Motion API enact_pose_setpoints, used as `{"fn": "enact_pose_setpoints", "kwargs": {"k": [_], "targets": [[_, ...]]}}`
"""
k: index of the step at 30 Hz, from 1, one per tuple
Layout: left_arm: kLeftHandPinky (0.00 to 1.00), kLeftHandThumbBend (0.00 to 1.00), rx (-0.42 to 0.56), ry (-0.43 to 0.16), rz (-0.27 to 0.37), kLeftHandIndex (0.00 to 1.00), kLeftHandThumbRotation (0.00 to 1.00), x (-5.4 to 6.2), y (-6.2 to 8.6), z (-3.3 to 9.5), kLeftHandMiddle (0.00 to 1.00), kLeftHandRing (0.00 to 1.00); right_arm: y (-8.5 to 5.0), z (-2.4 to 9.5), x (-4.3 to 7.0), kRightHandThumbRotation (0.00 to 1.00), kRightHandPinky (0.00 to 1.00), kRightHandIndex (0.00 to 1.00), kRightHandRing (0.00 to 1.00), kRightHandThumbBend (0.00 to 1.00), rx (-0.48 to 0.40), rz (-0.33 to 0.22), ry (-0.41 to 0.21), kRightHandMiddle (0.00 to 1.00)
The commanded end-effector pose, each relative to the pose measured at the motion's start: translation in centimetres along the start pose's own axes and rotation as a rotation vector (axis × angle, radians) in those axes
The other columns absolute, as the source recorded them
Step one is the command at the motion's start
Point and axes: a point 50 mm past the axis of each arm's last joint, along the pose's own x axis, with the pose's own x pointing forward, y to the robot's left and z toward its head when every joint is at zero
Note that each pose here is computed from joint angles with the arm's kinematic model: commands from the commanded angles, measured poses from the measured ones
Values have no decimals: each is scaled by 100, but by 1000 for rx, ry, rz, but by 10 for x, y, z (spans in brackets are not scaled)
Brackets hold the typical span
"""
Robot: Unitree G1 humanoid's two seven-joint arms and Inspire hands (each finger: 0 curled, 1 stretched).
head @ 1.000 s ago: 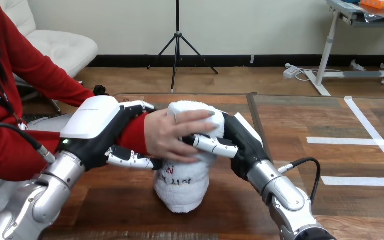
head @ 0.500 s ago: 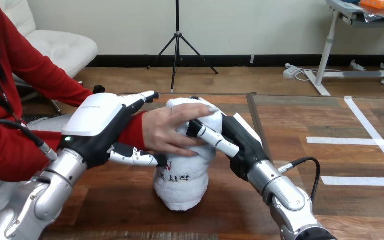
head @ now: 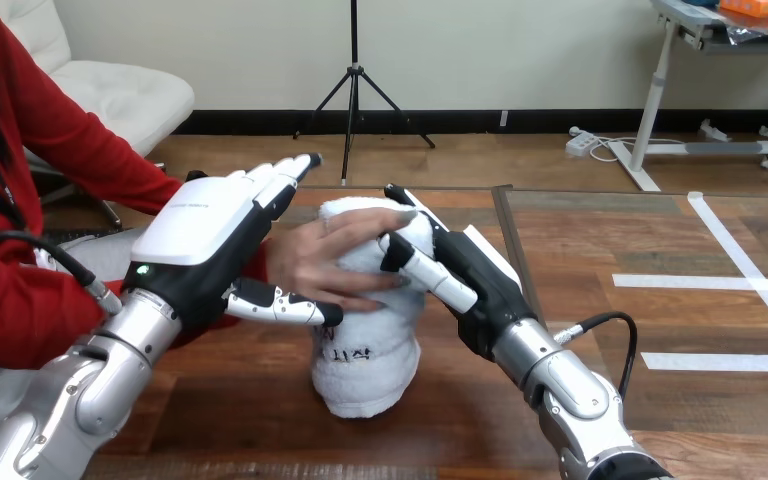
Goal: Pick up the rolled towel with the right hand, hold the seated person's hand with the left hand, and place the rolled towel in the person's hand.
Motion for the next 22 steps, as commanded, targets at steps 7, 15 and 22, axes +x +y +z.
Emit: {"fn": "enact_pose_setpoints", "kwargs": {"k": [7, 15, 22], "targets": [[98, 100, 13, -42, 58, 100, 52, 9, 15, 10, 100, 99, -9, 55, 28, 71, 98, 100, 100, 100, -39, -3, -216, 100], [99, 100, 12, -31, 54, 100, 54, 6, 12, 10, 100, 100, -12, 53, 25, 70, 98, 100, 100, 100, -31, -9, -220, 100], [99, 100, -6, -27, 58, 100, 55, 3, 9, 9, 100, 100, -15, 51, 21, 70, 98, 100, 100, 100, -27, -18, -230, 100]]}}
